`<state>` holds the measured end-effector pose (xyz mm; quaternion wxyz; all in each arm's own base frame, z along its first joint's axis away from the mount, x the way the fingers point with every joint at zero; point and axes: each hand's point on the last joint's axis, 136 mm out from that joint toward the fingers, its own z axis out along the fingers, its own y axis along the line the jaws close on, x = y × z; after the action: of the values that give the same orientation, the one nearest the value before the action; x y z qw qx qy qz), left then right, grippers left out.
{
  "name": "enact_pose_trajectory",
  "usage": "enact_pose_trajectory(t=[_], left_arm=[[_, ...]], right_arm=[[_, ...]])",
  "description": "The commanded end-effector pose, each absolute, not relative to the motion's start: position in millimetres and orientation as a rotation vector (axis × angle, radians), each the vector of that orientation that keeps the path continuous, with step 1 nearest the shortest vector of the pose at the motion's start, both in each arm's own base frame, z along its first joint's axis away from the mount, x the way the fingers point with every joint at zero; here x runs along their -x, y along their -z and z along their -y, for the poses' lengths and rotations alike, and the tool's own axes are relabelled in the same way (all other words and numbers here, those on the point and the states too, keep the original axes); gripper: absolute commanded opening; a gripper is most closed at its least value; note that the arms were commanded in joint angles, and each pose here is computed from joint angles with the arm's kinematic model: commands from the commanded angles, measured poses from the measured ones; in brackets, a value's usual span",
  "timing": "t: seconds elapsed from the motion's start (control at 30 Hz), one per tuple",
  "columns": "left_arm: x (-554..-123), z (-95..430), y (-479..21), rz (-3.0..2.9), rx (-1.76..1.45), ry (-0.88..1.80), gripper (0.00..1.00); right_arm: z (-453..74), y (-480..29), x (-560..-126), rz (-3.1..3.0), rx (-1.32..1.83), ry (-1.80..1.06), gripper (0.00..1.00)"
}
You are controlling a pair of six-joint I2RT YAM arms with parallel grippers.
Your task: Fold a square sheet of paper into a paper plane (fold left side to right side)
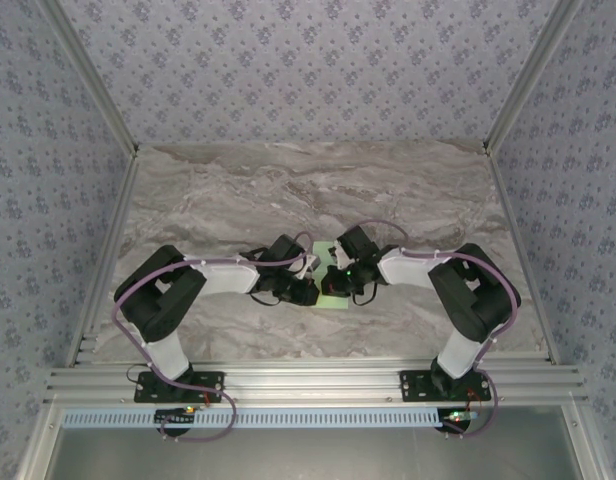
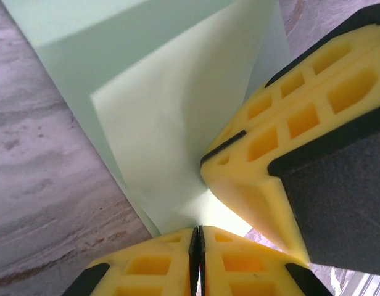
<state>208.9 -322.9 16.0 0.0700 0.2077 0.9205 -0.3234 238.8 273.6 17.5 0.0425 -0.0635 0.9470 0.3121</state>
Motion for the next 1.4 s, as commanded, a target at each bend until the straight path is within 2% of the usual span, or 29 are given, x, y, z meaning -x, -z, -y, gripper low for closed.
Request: enact_pose_trajectory(t=[0.0, 1.1, 1.37], left_arm=[[-195, 295, 21, -2.900, -0.594, 0.779, 0.12], [-188, 289, 27, -2.918, -0.580, 0.777, 0.12], [-197, 302, 8, -2.860, -0.589, 0.839, 0.15]], right_arm=[[-240, 5, -239, -2.991, 0.156, -0.735, 0.02], [-171, 5, -300, -3.011, 0.030, -0.669, 0.03], [-170, 7, -303, -3.018, 0.023, -0.703, 0.03]])
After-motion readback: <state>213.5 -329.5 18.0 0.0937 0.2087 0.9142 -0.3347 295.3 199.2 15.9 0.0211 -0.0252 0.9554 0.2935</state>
